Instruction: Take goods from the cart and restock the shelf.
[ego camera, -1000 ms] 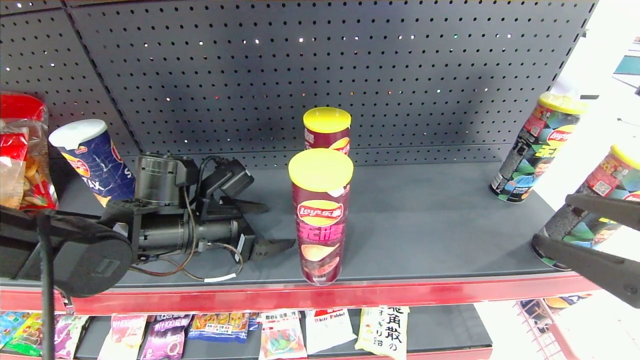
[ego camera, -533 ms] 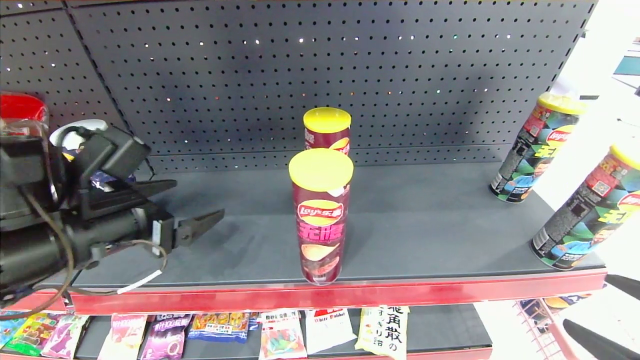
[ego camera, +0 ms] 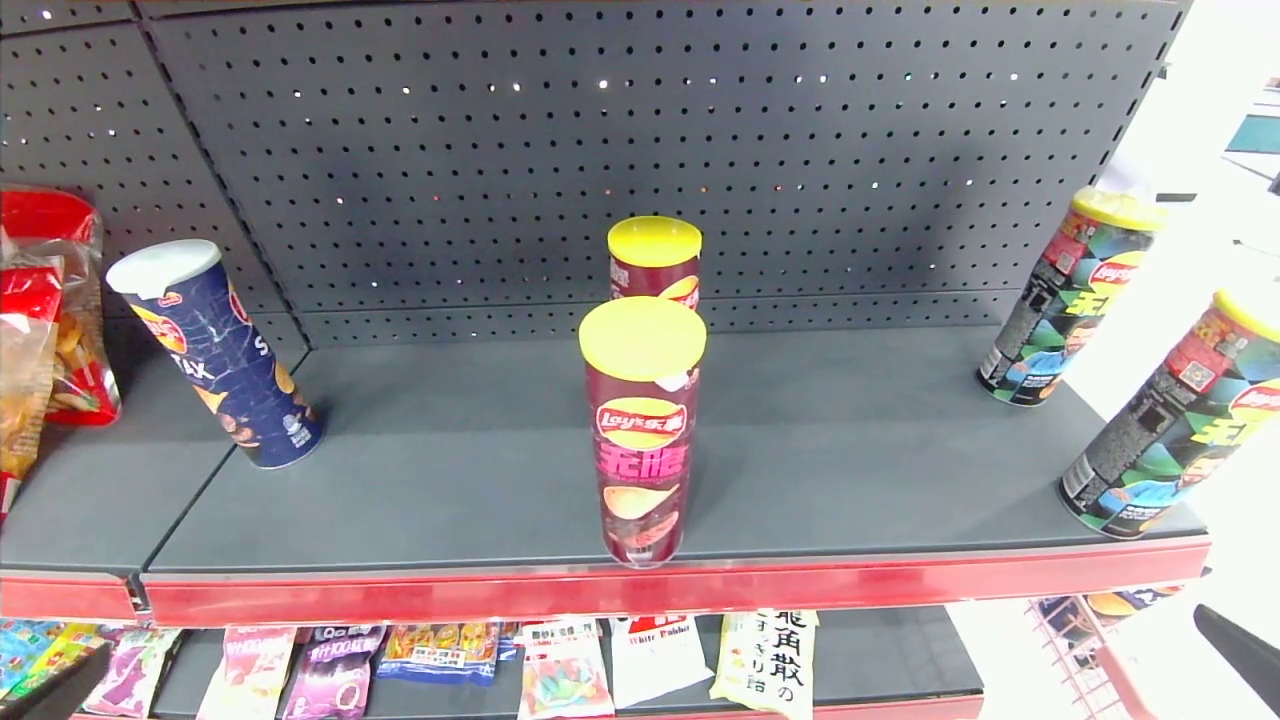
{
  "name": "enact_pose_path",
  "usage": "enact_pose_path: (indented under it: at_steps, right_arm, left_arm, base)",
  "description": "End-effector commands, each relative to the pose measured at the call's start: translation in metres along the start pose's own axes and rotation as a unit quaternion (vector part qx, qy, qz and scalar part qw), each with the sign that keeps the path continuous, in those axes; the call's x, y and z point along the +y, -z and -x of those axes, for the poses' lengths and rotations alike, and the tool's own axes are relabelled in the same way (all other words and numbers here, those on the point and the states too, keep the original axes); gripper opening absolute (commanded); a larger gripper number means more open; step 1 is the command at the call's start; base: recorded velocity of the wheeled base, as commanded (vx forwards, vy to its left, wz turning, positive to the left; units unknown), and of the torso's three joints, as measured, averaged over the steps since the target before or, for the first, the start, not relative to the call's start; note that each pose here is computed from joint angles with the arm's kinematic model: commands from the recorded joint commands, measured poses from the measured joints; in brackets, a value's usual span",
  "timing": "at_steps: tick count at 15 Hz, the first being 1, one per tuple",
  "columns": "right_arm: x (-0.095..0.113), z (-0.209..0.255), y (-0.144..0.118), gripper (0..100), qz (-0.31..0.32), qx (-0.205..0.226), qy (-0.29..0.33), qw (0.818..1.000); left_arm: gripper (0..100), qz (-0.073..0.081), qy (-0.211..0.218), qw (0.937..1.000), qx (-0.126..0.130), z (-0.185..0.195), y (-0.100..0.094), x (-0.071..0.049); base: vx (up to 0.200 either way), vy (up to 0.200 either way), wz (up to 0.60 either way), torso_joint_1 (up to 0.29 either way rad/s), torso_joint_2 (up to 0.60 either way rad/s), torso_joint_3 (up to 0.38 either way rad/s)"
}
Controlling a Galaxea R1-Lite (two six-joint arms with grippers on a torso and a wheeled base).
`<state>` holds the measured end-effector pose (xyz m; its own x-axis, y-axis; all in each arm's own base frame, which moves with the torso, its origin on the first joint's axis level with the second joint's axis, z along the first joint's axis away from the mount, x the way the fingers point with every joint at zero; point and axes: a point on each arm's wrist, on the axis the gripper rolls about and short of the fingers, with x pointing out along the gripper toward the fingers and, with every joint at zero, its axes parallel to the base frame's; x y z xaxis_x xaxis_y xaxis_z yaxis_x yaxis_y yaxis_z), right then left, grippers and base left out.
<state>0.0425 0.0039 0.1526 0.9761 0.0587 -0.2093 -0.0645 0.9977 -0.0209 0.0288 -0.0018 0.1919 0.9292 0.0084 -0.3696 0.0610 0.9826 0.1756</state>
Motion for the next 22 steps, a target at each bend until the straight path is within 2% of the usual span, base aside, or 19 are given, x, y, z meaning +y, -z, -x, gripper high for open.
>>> enact_pose_path:
  at_steps: [1,2,4,7,10,13,16,20,22]
  right_arm:
    - [-0.003,-0.010,0.000,100,-0.005,0.029,0.034,0.999]
    - [-0.006,-0.016,0.000,100,-0.011,0.045,0.058,0.997]
    - [-0.008,-0.018,-0.004,100,-0.007,0.047,0.071,0.996]
    - [-0.008,-0.018,-0.001,100,-0.004,0.054,0.078,0.995]
    - [-0.008,-0.019,-0.001,100,-0.001,0.058,0.074,0.996]
    - [-0.008,-0.018,-0.001,100,0.010,0.055,0.073,0.996]
    - [-0.008,-0.017,-0.001,100,0.021,0.054,0.073,0.996]
    - [-0.008,-0.017,-0.003,100,0.024,0.049,0.071,0.996]
    - [-0.008,-0.016,-0.002,100,0.026,0.048,0.071,0.996]
  left_arm:
    - [100,0.034,-0.025,0.9979,-0.049,0.022,0.034,0.003]
    - [100,0.035,-0.025,0.9974,-0.057,0.023,0.033,0.003]
    - [100,0.025,-0.027,0.9969,-0.069,0.020,0.026,0.003]
    - [100,0.015,-0.027,0.9972,-0.068,0.018,0.024,0.003]
    - [100,0.008,-0.029,0.9977,-0.061,0.016,0.027,0.002]
    - [100,0.003,-0.030,0.9973,-0.068,0.018,0.031,0.002]
    - [100,-0.024,-0.034,0.9961,-0.077,0.022,0.037,0.003]
    - [100,-0.027,-0.036,0.9954,-0.085,0.024,0.041,0.003]
    - [100,-0.033,-0.037,0.9946,-0.091,0.026,0.042,0.003]
  base:
    - [0.000,0.000,0.00,0.000,0.00,0.000]
    - [0.000,0.000,0.00,0.000,0.00,0.000]
    - [0.000,0.000,0.00,0.000,0.00,0.000]
    - [0.000,0.000,0.00,0.000,0.00,0.000]
    - [-0.200,0.000,0.00,0.007,0.00,0.002]
    - [-0.200,0.000,0.00,-0.001,0.00,0.004]
    - [0.000,0.000,0.00,0.000,0.00,0.000]
    - [0.000,-0.200,0.00,0.007,0.00,0.004]
    - [0.000,-0.200,0.00,0.010,0.00,0.005]
